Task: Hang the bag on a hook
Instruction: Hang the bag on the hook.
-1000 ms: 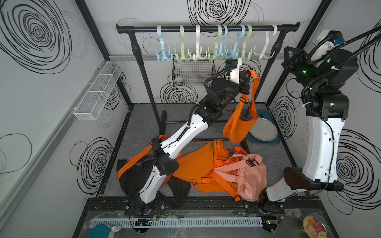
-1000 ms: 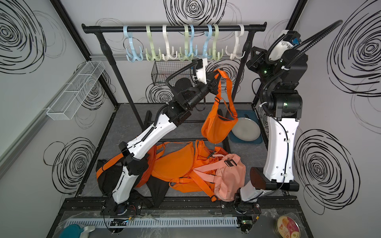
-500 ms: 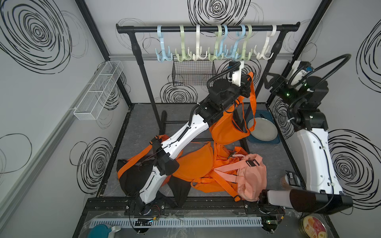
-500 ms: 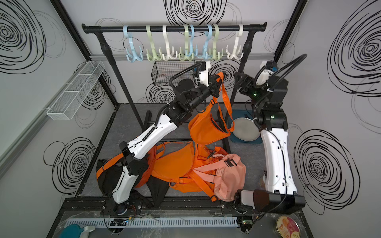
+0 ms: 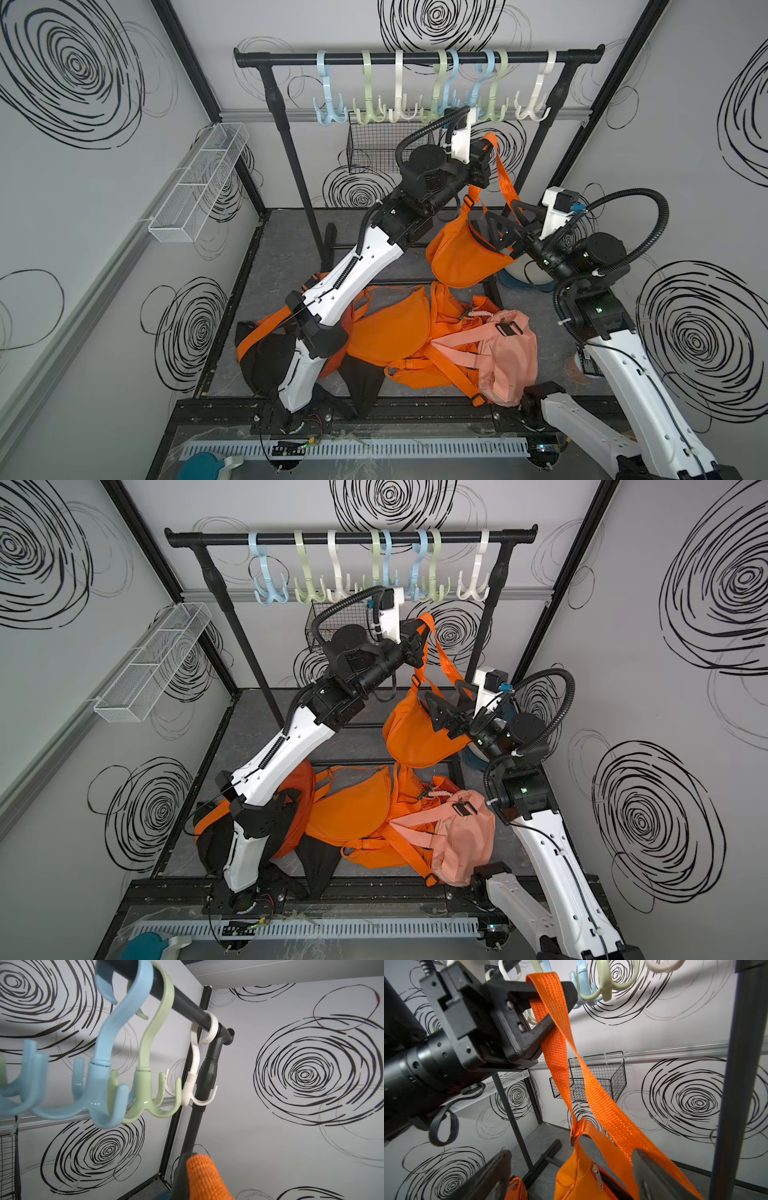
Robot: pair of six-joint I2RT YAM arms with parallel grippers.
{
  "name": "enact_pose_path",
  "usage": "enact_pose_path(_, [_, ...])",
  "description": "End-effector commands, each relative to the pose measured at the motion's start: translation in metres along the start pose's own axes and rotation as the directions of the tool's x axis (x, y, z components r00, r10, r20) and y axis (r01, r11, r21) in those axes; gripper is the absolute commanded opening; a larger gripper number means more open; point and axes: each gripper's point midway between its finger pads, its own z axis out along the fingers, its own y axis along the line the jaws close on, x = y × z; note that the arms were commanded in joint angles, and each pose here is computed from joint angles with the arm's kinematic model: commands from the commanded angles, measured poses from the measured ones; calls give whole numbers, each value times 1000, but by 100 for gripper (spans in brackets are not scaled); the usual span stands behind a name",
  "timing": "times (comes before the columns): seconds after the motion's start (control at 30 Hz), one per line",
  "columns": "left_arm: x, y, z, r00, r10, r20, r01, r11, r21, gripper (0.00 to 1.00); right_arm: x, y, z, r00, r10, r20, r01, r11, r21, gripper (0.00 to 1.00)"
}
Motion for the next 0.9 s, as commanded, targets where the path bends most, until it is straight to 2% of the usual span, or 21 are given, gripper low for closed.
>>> enact_pose_path(0.0, [-26, -2, -10, 999, 28, 42, -28, 1000, -2, 0, -1, -27, 1, 991, -134, -9, 134, 975, 180, 90])
enact_pose_path(0.07, [-27, 0, -12, 999, 42, 34, -41, 999, -12, 0, -1, -30, -1, 986, -166, 1, 161, 960, 230, 91])
enact_pose_path(0.37, [-30, 2, -19, 999, 49, 9, -49, 999, -10, 0, 26, -25, 23, 957, -269, -107, 288, 923, 256, 92])
enact_pose_path(0.53, [-35, 1, -26, 997, 71, -4, -71, 997, -9, 0, 20, -38, 25, 943, -318, -99, 333, 883, 331, 93])
enact_pose_path(0.77, [-38, -3, -30, 997, 71, -8, -71, 997, 9, 0, 25, -44, 44, 921, -370, -125, 390, 859, 332, 93])
enact_pose_path(0.87, [-38, -4, -31, 997, 71, -11, -71, 997, 14, 0, 24, -45, 50, 922, -368, -121, 388, 872, 299, 94])
